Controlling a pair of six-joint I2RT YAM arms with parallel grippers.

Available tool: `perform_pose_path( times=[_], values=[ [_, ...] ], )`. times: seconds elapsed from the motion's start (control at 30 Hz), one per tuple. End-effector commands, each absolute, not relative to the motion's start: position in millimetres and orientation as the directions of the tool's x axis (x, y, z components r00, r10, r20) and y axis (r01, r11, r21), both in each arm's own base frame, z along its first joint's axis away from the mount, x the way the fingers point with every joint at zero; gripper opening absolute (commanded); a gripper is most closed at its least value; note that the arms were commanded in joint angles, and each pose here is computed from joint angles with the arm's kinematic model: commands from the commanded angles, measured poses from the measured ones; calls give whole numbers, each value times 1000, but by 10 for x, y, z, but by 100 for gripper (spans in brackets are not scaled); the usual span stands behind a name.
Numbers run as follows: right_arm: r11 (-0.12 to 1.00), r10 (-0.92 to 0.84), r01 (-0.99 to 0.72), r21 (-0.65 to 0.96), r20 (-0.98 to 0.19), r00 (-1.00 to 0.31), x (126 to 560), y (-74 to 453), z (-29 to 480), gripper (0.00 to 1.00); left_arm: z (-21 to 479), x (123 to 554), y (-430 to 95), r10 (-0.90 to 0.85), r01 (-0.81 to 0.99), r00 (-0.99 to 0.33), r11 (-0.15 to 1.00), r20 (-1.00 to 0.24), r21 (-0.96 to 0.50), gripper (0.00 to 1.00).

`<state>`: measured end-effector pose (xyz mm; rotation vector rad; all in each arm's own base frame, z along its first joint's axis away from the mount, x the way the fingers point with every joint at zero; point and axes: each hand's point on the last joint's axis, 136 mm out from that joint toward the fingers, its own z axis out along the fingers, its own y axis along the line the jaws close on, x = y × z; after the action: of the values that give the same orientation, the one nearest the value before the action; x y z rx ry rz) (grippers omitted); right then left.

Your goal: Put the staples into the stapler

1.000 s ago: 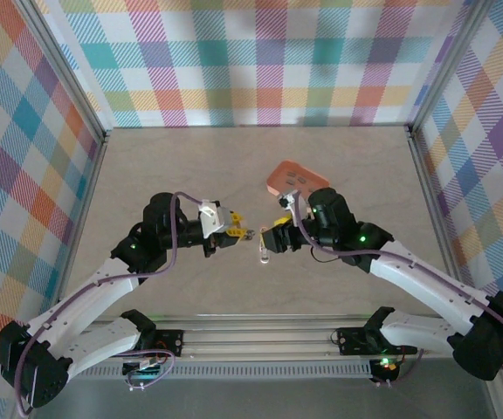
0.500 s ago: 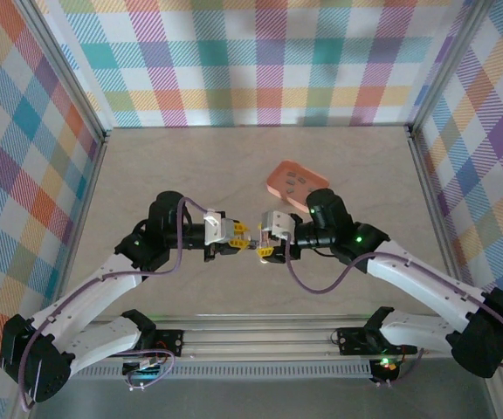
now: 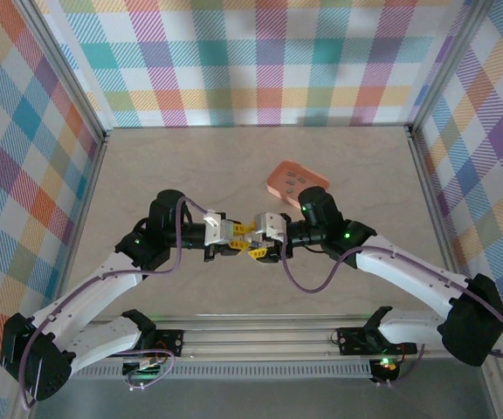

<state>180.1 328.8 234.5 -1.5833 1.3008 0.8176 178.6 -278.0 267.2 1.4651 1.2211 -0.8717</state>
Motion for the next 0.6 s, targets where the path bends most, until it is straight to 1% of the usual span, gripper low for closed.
perform_pose_path(
  times=[0.0, 0.2, 0.47, 0.57],
  values=[
    [-105, -315, -973, -205, -921, 228, 1669, 3356, 2375, 57, 2831, 1721, -2827, 211, 961, 276, -36, -938, 275, 0],
    [-117, -314, -977, -176, -927, 204, 1649, 3375, 2337, 52, 2848, 1720, -2837, 206, 961, 277, -42, -939, 275, 0],
    [-118, -324, -982, -151, -928, 181, 1653, 3381, 2265, 50, 2894, 1720, -2841, 195, 960, 281, -40, -940, 279, 0],
    [-115, -325, -982, -149, -929, 179, 1658, 3383, 2249, 45, 2905, 1713, -2841, 192, 959, 282, -43, -940, 279, 0]
  ],
)
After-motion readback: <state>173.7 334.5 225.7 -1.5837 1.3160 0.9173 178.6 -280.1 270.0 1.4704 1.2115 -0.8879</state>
